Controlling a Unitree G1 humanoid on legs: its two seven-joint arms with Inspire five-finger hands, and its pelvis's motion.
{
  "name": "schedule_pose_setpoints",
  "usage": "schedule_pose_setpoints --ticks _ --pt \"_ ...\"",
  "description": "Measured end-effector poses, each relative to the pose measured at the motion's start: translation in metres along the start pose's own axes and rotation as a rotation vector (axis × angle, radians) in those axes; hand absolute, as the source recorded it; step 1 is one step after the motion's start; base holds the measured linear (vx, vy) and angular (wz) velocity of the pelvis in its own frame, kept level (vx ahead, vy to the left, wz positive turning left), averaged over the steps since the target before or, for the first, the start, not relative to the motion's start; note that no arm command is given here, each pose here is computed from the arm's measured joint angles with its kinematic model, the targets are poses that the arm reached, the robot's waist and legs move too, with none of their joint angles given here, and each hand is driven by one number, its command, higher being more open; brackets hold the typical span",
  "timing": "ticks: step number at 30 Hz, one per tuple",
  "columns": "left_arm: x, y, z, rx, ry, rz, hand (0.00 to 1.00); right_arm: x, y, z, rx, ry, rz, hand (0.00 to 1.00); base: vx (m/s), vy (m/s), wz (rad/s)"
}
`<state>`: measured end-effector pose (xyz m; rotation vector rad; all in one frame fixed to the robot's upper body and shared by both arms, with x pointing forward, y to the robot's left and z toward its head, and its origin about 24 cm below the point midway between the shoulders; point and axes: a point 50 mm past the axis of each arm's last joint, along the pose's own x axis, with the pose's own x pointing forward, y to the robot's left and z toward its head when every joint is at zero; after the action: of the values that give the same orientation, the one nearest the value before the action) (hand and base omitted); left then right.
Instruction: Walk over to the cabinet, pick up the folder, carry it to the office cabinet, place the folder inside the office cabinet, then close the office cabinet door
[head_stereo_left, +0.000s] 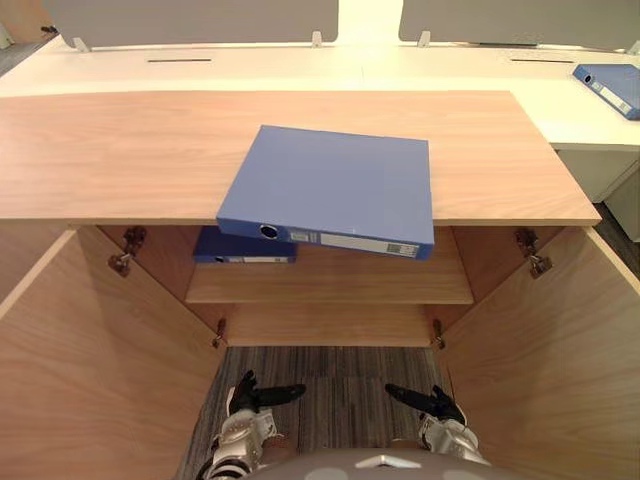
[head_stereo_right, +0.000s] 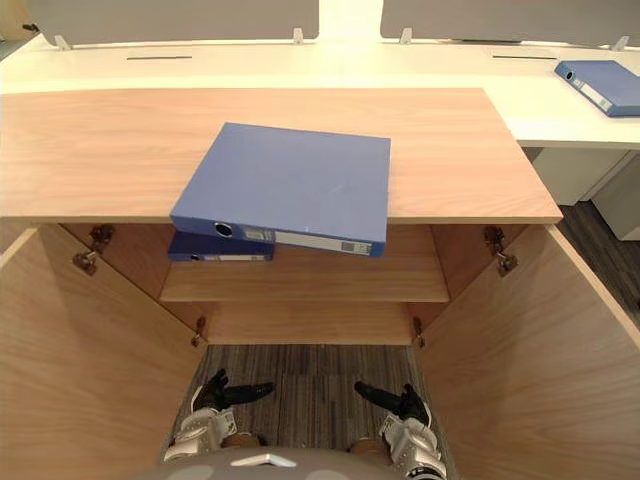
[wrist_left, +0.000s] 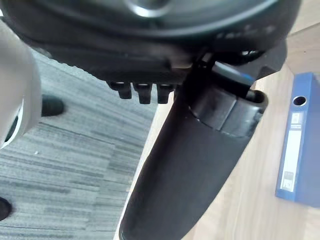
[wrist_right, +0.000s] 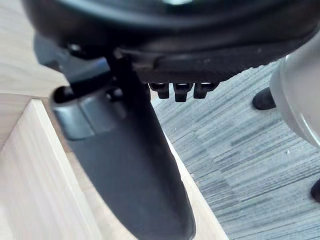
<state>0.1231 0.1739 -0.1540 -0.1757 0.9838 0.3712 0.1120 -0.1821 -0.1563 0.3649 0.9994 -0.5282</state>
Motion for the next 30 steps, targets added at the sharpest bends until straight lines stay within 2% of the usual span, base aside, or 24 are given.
schedule_pose_setpoints --ticks 11,14,21,27,30 --pt "-0.003 0.002 0.000 0.132 -0.031 -0.022 1.00 0.000 -0.018 -0.005 -0.021 0.025 -0.047 1.00 -0.02 0.033 -0.01" --pt "-0.011 0.002 0.018 0.163 -0.161 -0.024 1.00 -0.002 -0.027 -0.010 -0.026 0.035 -0.070 1.00 -0.08 0.011 0.12" --pt "-0.058 0.013 0.096 0.125 -0.635 -0.019 1.00 -0.006 -0.033 -0.014 -0.064 0.018 -0.066 1.00 -0.10 0.033 0.08" --pt "-0.098 0.007 0.128 0.006 -0.878 -0.074 1.00 -0.007 -0.032 -0.015 -0.086 0.011 -0.051 1.00 -0.04 0.003 0.08" --pt "-0.106 0.002 0.134 -0.050 -0.922 -0.098 1.00 -0.007 -0.029 -0.016 -0.084 0.011 -0.044 1.00 0.01 -0.019 0.05"
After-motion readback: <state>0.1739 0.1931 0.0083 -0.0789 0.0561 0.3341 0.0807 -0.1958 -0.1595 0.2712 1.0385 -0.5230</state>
